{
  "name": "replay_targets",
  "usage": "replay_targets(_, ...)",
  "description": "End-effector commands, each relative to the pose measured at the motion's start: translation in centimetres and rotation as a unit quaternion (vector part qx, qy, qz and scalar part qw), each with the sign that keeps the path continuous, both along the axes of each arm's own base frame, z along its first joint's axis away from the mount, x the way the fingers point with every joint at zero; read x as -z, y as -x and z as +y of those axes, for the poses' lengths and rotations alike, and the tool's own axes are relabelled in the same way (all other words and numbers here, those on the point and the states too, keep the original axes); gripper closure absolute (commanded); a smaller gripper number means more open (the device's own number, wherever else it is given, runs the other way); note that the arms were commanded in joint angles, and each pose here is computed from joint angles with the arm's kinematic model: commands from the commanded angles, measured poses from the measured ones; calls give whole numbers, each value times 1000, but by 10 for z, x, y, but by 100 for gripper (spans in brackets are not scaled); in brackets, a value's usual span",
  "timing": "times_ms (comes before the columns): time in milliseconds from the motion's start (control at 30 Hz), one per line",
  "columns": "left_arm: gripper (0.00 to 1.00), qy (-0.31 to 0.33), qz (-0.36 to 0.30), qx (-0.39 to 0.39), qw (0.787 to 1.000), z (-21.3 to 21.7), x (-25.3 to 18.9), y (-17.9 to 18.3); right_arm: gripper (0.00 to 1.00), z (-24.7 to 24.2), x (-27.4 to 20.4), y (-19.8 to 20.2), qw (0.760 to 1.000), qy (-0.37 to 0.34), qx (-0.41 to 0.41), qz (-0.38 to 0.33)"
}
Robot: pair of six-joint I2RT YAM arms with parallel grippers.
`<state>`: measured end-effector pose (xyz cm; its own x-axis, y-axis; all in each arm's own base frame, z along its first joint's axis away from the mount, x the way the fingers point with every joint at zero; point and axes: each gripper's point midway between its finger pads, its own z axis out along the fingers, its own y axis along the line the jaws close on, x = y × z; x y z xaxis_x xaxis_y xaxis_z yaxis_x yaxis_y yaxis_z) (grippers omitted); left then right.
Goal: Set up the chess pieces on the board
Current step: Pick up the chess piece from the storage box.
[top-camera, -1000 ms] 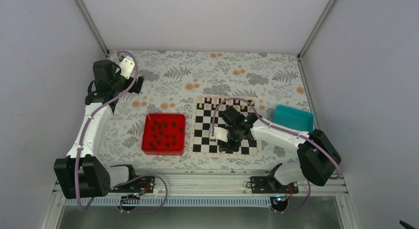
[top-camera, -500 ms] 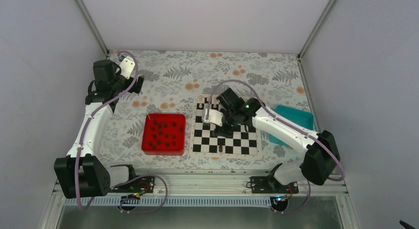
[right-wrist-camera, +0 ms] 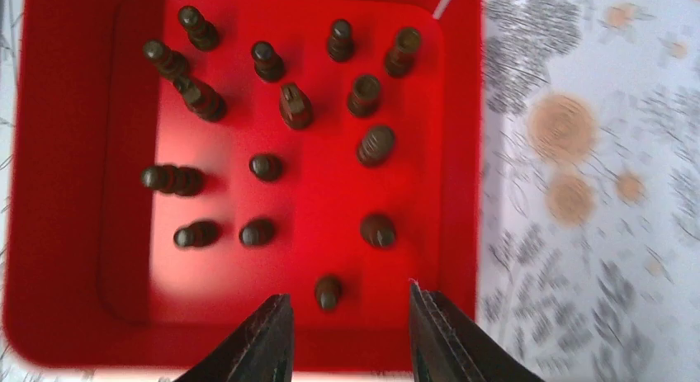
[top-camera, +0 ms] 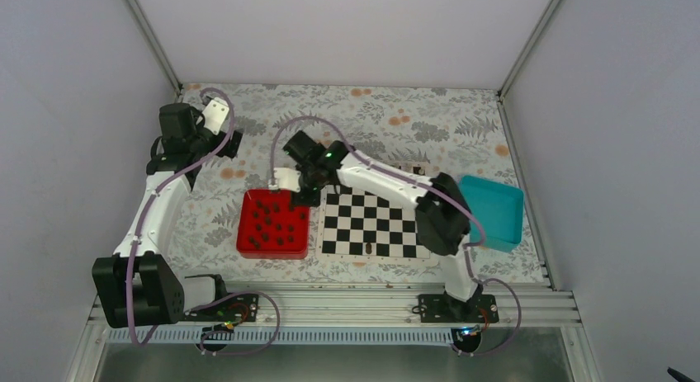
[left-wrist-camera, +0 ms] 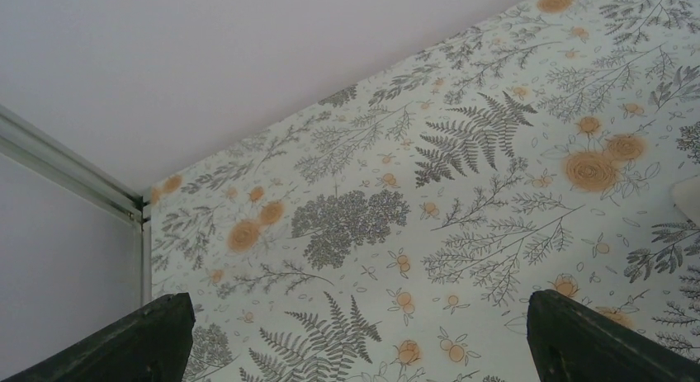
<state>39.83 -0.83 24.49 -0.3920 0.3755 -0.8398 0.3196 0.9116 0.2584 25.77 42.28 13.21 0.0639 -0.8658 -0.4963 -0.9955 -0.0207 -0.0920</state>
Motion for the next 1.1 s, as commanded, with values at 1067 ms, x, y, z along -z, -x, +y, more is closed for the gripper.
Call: replay_targets(1067,0,13,-20,10,1000,-2,12,2,61,81,79,-15,1000,-12,-17,7)
